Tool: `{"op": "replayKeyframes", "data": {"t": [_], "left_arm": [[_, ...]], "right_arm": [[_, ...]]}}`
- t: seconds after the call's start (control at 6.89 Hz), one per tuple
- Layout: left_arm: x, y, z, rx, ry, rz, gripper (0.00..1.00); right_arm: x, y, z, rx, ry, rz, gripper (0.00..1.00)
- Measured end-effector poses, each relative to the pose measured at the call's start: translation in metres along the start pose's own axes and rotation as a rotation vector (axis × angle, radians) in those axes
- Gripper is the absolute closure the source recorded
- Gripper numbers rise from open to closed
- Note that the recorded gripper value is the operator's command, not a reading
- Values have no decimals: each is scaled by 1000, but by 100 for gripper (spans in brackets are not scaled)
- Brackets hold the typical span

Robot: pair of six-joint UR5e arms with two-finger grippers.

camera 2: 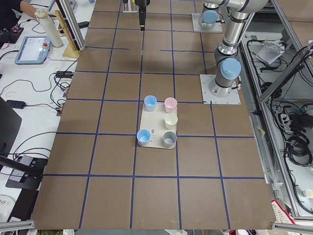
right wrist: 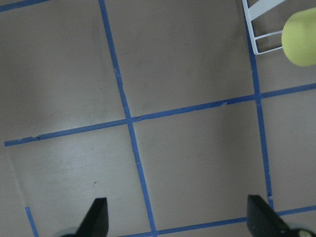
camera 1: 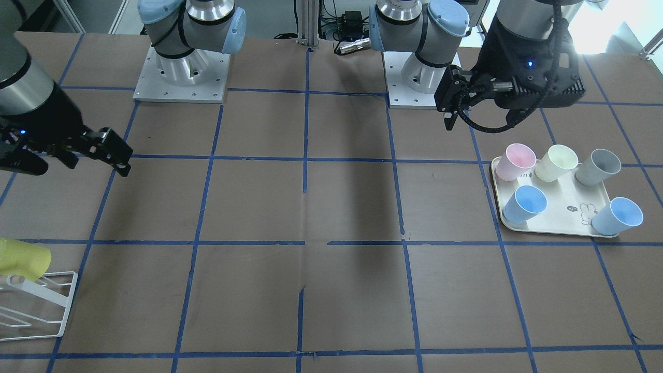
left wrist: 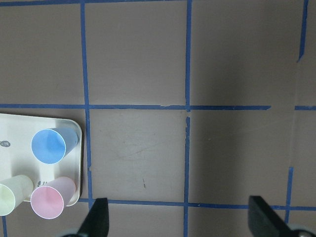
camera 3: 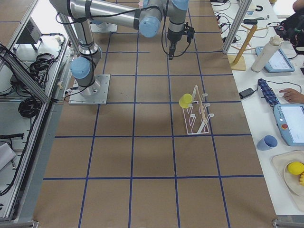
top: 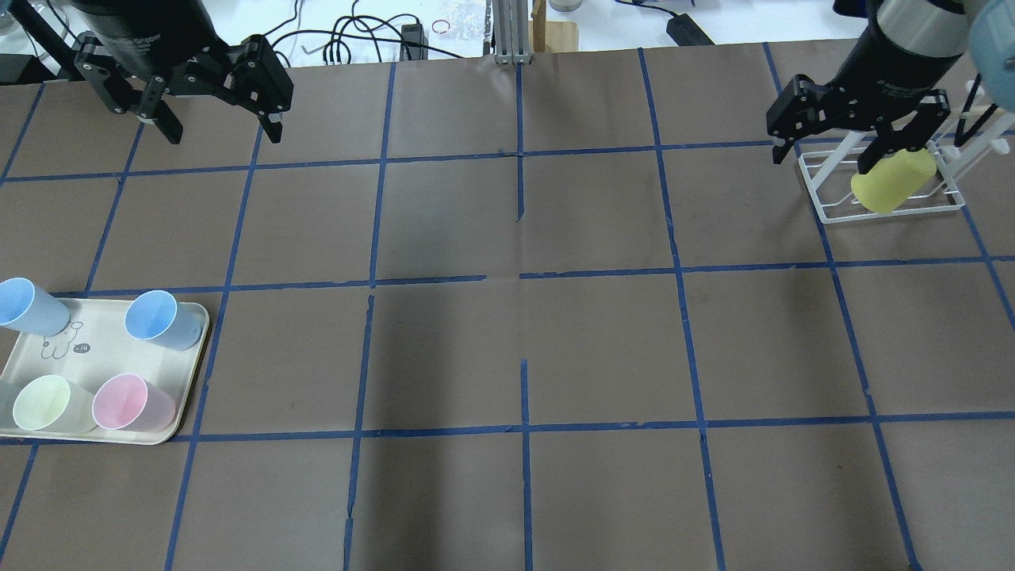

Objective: Transfer IKEA cup to right arm and place on rack

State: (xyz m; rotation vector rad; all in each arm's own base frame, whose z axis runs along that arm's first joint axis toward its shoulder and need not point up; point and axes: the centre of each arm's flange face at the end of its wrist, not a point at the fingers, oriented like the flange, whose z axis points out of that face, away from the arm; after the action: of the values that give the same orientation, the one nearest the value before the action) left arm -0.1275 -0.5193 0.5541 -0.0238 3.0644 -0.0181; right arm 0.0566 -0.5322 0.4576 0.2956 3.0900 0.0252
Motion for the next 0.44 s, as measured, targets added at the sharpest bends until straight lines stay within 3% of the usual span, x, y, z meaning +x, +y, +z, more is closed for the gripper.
{"op": "replayKeyframes", "data": {"t": [0.44], "left_arm": [[0, 0, 5, -9, 1, 0, 0]], "right_arm": [[-49, 38, -17, -6, 4, 26, 0]]}}
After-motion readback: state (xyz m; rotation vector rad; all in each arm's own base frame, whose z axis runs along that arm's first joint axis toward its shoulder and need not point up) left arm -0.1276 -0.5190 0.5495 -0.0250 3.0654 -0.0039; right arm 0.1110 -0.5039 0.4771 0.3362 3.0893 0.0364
